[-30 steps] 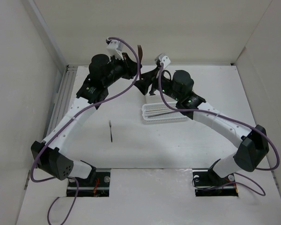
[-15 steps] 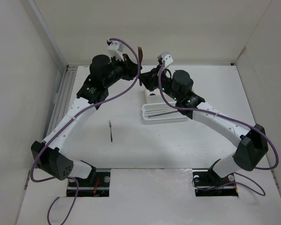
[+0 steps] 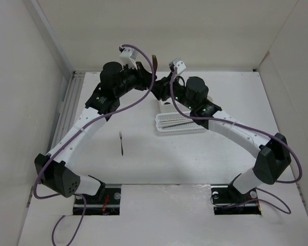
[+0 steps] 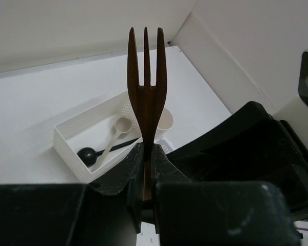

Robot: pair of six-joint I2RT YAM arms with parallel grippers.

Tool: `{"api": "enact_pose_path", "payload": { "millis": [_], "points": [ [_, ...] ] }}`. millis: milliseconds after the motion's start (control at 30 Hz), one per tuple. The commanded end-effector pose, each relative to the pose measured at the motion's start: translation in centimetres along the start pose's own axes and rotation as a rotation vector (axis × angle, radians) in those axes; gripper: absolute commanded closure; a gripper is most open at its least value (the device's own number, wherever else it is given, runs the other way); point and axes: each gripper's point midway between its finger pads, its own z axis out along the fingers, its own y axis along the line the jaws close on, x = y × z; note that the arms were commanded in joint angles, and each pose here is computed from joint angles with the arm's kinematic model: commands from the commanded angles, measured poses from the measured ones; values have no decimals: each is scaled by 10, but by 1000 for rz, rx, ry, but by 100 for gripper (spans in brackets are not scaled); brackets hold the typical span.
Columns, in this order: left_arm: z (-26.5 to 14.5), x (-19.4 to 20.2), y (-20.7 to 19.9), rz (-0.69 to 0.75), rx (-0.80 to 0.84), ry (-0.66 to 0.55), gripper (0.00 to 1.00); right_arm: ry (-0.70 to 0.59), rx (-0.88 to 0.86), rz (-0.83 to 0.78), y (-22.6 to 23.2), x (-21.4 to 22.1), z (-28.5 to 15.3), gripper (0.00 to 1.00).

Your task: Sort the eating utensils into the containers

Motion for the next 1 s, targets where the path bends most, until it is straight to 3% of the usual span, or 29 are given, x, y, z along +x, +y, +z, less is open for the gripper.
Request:
{"api": "enact_pose_path", "payload": {
  "millis": [0,33,100,133,233,367,400,500,533,633,767,867,967],
  "points": [
    [-13,-16,-21,-2,64,-52,100,-80,-79,-27,17,-28,9,62],
    [-13,-16,-21,-2,64,-52,100,-80,-79,-27,17,-28,9,63],
    [-13,-16,-21,-2,64,-52,100,-91,-69,-29,16,-33,9,80],
    [-13,-16,-21,-2,64,-52,100,-93,-58,-28,14,-33,9,83],
    [-13,-16,-21,-2,64,-52,100,-98,-30,-35,9,-34,7,93],
    [-11,-7,-16,-8,56,-34,100,-102,-10,-53,6,-35,5,97],
    [-11,-7,-16,-8,56,-34,71,-111,-12,-54,7,-39,3,97],
    [-11,-3,-14,-11,52,-25,14,-108,57,-52,-13,-35,-4,97],
    [-13,-6,-16,7,55,-33,0,-115,79,-54,-20,-38,-10,97],
    [-18,-10,-8,55,15,-60,0,-129,233,-47,-77,-37,-36,98],
    [-24,-3,36,92,-160,-64,0,-181,458,-100,-154,-36,-84,98],
    [-33,7,69,127,-299,-64,0,-139,618,-147,-212,-12,-117,98],
    [-37,16,88,132,-356,-47,0,-86,662,-103,-243,17,-124,98]
  ]
}}
